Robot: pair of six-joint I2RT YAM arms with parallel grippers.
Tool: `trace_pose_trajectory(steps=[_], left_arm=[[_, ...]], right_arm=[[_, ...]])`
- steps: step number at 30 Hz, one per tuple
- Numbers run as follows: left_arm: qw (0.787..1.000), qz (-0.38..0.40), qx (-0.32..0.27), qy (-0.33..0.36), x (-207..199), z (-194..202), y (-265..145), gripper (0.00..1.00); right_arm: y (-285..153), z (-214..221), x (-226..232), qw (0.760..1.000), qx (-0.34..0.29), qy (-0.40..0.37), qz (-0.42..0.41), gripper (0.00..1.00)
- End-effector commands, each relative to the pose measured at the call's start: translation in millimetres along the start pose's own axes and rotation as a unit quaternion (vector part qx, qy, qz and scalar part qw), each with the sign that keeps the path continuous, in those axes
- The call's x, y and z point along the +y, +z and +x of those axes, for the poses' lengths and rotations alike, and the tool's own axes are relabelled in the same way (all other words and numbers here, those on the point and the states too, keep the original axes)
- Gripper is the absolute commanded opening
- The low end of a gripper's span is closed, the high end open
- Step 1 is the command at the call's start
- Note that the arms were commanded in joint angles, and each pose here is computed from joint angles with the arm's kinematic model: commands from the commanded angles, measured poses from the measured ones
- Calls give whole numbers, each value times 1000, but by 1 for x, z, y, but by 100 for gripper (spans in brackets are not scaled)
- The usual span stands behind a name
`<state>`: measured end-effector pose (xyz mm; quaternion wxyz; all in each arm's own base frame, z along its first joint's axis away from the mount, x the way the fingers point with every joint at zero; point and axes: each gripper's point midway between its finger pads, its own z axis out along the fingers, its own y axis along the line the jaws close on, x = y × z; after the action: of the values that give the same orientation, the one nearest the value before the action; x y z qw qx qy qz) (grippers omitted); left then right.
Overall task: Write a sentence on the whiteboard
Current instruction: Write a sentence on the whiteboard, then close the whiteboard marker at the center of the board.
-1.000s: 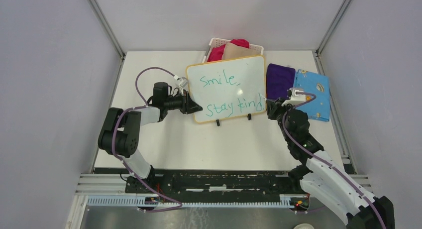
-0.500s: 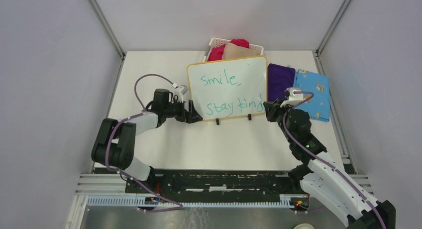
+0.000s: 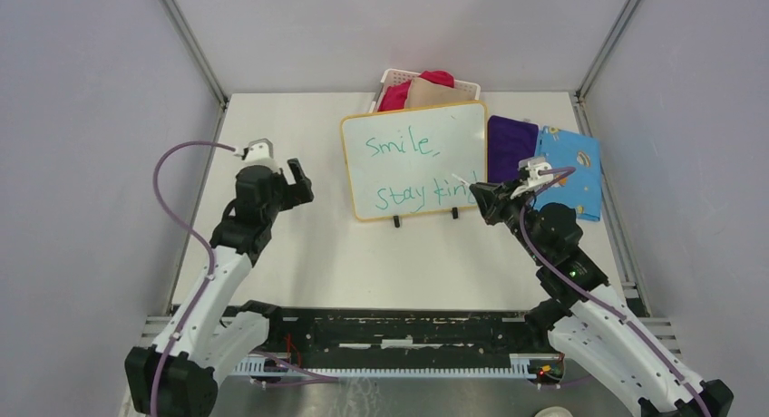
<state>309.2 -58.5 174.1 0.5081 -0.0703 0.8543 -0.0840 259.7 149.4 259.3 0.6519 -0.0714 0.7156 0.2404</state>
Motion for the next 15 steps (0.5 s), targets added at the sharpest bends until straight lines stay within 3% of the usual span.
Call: trace_pose_trajectory(steps=[1, 6, 15], left_arm=[[981, -152, -54, -104, 46, -23, -20, 100], [978, -171, 17, -117, 43, -2, 4, 100], [967, -199, 141, -72, 50, 26, 39, 100]], right_arm=[[-7, -32, 39, 995, -38, -15, -91, 0], [-11, -21, 40, 995, -23, -25, -99, 0], [-29, 0, 20, 997, 5, -53, -64, 0]])
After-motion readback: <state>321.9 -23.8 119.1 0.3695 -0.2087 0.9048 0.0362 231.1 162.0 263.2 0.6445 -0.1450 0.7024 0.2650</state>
